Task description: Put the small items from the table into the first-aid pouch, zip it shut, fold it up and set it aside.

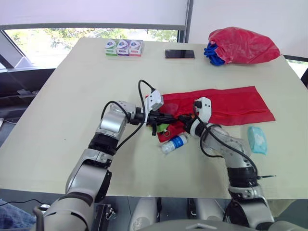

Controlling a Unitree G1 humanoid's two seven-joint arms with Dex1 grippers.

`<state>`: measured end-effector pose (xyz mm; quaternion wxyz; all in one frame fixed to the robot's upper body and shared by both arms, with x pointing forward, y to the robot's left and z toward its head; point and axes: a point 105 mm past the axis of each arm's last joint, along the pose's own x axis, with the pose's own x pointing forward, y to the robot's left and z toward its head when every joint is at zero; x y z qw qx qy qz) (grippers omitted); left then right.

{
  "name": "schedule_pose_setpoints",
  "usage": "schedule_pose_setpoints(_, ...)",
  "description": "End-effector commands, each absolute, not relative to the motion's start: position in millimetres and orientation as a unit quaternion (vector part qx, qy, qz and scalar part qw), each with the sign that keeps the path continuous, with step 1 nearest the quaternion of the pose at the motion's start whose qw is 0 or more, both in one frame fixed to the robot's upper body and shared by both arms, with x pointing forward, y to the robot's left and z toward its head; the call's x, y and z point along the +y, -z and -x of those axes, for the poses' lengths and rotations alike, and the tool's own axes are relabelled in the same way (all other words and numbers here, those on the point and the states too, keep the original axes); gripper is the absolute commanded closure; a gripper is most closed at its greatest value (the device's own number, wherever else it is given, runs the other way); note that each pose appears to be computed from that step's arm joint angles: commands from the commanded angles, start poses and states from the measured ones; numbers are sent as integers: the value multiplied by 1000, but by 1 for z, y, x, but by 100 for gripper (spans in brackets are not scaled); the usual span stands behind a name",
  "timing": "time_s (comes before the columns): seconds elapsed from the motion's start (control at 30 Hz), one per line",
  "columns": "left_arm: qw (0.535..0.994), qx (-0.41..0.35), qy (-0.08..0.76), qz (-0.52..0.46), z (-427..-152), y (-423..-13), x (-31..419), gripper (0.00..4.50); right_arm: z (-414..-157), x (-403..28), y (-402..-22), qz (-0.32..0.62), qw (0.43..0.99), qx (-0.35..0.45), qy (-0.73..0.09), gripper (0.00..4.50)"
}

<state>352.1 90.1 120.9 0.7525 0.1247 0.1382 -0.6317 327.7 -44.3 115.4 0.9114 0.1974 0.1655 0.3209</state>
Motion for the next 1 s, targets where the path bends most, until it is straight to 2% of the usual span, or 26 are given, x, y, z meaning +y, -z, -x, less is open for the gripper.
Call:
schedule_pose_setpoints(0.03,765,126,615,-145,-361,-132,106,450,-305,-59,-149,-115,913,79,-383,426)
schedule_pose_setpoints(0.27,794,139,565,-175,-374,-130,144,450,-257,-108,-174,13,915,-23,-402,426)
schedule_pose_setpoints(0.4,818,140,530,-177,-381,-132,164,450,-240,-148,-173,89,920,-26,-380,426)
schedule_pose_setpoints(0.5,836,142,500,-175,-386,-134,180,450,-230,-184,-176,116,928,-24,-353,350)
schedule_pose_setpoints(0.53,840,145,491,-177,-387,-134,185,450,-225,-193,-179,115,931,-26,-346,293)
schedule_pose_setpoints(0.63,847,151,478,-178,-386,-132,198,450,-210,-212,-184,117,933,-25,-339,184)
schedule_pose_setpoints(0.77,852,163,465,-174,-381,-132,213,450,-196,-226,-189,108,937,-23,-332,5)
schedule_pose_setpoints(0.87,856,172,453,-183,-380,-131,222,450,-191,-225,-191,93,933,-25,-346,5)
schedule_pose_setpoints(1.0,852,178,463,-170,-376,-135,226,324,-189,-222,-193,81,928,-28,-362,0)
